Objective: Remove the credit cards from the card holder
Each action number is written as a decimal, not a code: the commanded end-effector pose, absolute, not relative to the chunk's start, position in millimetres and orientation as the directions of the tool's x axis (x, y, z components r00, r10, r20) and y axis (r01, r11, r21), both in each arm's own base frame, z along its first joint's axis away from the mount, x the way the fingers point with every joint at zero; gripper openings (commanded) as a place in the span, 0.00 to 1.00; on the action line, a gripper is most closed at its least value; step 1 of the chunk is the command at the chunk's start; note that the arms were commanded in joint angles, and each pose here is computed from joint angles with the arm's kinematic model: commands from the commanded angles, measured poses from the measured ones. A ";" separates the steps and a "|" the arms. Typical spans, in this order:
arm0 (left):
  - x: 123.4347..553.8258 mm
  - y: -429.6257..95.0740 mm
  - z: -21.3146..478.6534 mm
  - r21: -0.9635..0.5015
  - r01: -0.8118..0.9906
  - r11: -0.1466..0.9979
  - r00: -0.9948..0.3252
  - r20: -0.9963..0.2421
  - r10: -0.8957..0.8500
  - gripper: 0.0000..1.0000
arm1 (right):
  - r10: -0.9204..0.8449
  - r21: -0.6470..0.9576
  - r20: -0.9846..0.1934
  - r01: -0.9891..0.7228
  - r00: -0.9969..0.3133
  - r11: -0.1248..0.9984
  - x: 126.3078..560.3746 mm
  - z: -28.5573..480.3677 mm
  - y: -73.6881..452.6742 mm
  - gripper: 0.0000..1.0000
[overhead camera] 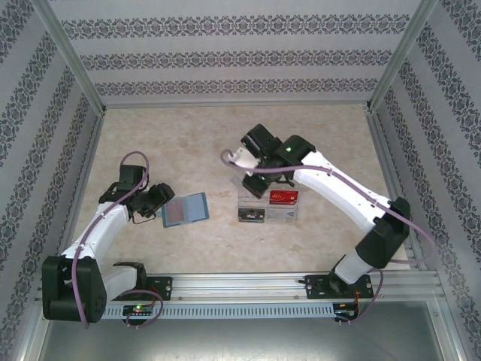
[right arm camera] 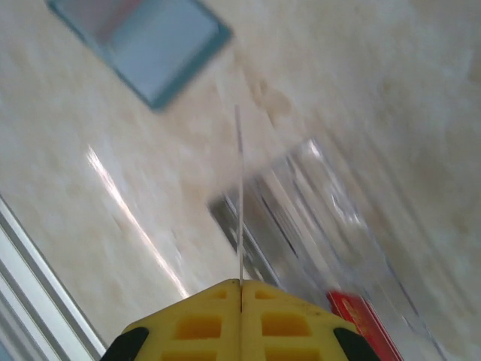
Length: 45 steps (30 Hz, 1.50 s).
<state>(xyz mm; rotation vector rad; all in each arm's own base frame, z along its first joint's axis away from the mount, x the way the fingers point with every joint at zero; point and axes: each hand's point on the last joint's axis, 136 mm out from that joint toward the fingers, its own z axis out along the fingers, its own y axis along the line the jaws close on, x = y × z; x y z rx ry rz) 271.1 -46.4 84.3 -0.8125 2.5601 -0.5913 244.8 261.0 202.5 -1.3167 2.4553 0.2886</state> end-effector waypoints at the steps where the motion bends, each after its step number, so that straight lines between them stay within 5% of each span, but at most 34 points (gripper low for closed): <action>1: 271.8 -47.7 89.1 -0.494 -0.423 0.760 -0.772 -0.242 -0.587 0.65 | -0.907 -0.180 -0.244 -0.903 -0.343 0.390 230.8 183.3 219.5 0.00; 5: 274.0 -49.0 88.5 -0.498 -0.416 0.761 -0.776 -0.241 -0.582 0.67 | -0.964 -0.290 -0.106 -0.919 -0.245 0.266 224.3 158.6 189.8 0.00; 14: 275.8 -48.9 95.4 -0.498 -0.404 0.767 -0.776 -0.257 -0.576 0.93 | -0.985 -0.348 0.044 -0.927 -0.167 0.141 218.5 123.3 167.0 0.00; 37: 274.5 -49.9 96.7 -0.505 -0.399 0.765 -0.776 -0.259 -0.575 0.95 | -0.973 -0.336 0.125 -0.931 -0.194 0.143 224.0 73.7 157.6 0.00; 38: 274.2 -50.3 96.1 -0.505 -0.399 0.765 -0.777 -0.257 -0.574 0.95 | -0.972 -0.336 0.125 -0.930 -0.200 0.149 224.3 72.6 157.1 0.03; 39: 274.5 -50.0 96.6 -0.505 -0.399 0.765 -0.776 -0.258 -0.575 0.95 | -0.972 -0.337 0.122 -0.929 -0.203 0.152 224.5 72.3 157.5 0.17; 45: 274.3 -50.0 96.1 -0.504 -0.400 0.765 -0.777 -0.257 -0.575 0.95 | -0.963 -0.392 0.107 -0.901 -0.248 0.188 236.9 83.4 152.8 0.30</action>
